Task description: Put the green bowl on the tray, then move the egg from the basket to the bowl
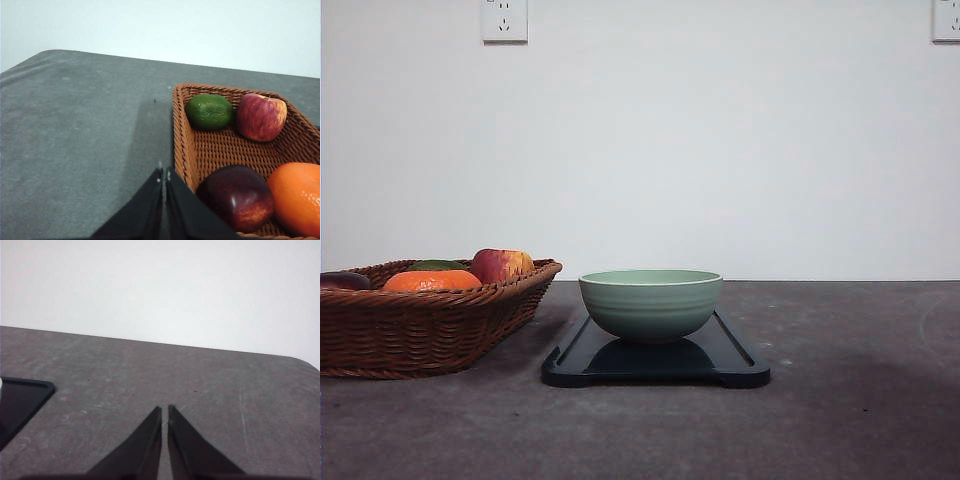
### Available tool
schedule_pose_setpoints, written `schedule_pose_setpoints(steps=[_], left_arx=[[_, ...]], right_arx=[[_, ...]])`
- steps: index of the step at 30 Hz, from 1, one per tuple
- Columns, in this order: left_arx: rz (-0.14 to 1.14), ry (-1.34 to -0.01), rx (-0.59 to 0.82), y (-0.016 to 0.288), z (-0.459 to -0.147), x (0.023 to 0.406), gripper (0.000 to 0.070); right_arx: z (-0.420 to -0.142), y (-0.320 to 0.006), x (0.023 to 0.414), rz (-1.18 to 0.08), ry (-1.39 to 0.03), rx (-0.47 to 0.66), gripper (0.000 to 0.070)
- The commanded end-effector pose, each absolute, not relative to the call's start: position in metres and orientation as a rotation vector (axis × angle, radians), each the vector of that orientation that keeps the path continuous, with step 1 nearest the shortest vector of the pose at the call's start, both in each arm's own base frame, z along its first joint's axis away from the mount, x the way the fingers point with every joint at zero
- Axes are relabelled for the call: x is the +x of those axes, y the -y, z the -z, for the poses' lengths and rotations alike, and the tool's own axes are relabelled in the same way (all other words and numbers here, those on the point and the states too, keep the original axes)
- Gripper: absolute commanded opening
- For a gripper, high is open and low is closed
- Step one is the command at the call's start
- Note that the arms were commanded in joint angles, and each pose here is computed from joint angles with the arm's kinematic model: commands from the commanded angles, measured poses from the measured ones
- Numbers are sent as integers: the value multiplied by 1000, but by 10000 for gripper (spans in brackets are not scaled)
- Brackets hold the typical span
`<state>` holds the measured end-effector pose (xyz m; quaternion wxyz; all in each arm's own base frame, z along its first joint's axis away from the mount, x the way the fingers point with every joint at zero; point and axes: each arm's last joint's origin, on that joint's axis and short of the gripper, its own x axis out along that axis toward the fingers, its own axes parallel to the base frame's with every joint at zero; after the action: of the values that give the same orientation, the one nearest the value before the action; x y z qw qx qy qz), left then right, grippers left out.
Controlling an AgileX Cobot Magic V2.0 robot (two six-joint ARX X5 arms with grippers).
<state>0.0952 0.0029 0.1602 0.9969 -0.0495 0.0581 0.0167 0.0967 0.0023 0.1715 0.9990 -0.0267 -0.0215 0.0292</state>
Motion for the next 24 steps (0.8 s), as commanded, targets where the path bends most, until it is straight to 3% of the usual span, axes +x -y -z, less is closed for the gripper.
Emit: schedule_pose_setpoints(steps=[1,24], left_arx=[[-30,-124,-93,-3,-155,96,0],[-30,-124,-93,-3,-155,96,0]], right_arx=[[-171,-2,97,-58,48,-54,15],[-171,-2,97,-58,48,-54,15]])
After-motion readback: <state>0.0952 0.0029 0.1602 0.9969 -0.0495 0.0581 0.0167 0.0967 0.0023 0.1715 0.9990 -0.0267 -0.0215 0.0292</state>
